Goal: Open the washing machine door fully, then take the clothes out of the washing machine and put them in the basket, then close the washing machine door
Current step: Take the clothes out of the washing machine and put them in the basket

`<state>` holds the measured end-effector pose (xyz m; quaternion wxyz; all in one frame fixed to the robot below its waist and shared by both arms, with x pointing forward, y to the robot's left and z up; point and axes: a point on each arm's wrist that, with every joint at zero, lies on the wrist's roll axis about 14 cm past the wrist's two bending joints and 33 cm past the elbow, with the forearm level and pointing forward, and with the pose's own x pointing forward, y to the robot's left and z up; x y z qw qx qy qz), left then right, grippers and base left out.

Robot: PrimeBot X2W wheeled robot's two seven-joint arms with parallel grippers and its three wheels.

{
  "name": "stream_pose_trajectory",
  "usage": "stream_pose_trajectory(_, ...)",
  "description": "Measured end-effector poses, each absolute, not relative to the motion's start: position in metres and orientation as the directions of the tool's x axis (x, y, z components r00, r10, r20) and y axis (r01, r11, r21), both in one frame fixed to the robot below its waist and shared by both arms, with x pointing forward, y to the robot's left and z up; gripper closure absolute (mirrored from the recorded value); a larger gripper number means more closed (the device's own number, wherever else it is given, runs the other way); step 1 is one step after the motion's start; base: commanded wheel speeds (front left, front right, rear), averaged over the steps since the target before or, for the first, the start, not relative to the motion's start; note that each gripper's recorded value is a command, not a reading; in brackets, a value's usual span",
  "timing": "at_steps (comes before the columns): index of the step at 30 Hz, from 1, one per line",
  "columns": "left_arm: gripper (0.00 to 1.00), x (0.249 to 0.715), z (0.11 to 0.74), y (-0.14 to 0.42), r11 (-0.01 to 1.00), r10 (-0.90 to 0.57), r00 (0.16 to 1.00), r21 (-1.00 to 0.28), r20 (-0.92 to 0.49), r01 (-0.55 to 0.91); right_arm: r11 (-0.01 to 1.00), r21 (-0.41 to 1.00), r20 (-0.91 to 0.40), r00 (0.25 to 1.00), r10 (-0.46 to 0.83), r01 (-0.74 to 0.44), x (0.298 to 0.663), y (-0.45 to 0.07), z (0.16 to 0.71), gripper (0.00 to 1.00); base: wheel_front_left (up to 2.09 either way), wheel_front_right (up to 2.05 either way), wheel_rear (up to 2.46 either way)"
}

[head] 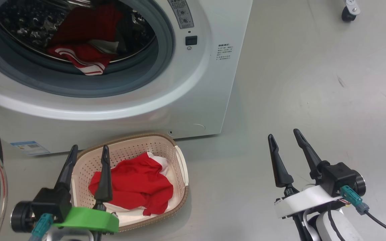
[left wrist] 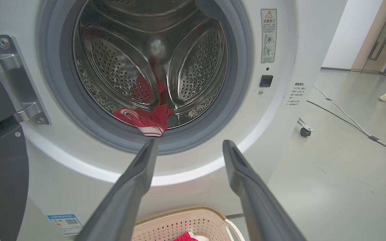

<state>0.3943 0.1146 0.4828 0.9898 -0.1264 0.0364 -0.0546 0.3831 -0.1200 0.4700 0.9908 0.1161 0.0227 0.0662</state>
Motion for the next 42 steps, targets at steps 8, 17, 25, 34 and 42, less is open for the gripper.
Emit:
stream_pose_trajectory(8,0.0,0.433,0.471,0.103,0.957,-0.154,0.984,-0.26,-0.085,0.127,0.962,0.224,-0.025,0.986,0.162,-0.153,0.406,-0.113,0.466,0.0,0.0,0.0,0.0)
stream_pose_trajectory(17,0.0,0.488,0.44,0.094,0.959,-0.214,0.961,-0.223,-0.174,0.174,0.96,0.228,-0.055,0.983,0.176,-0.159,0.428,-0.111,0.447,0.0,0.0,0.0,0.0)
stream_pose_trajectory(25,0.0,0.541,0.4,0.091,0.962,-0.254,0.921,-0.176,-0.296,0.209,0.963,0.225,-0.068,0.984,0.166,-0.147,0.447,-0.119,0.435,0.0,0.0,0.0,0.0)
stream_pose_trajectory(34,0.0,0.591,0.361,0.087,0.961,-0.277,0.86,-0.138,-0.428,0.24,0.963,0.256,-0.1,0.989,0.11,-0.081,0.455,-0.139,0.423,0.0,0.0,0.0,0.0)
stream_pose_trajectory(42,0.0,0.631,0.348,0.085,0.956,-0.288,0.821,-0.101,-0.494,0.274,0.962,0.272,-0.136,0.989,0.052,-0.013,0.455,-0.156,0.413,0.0,0.0,0.0,0.0)
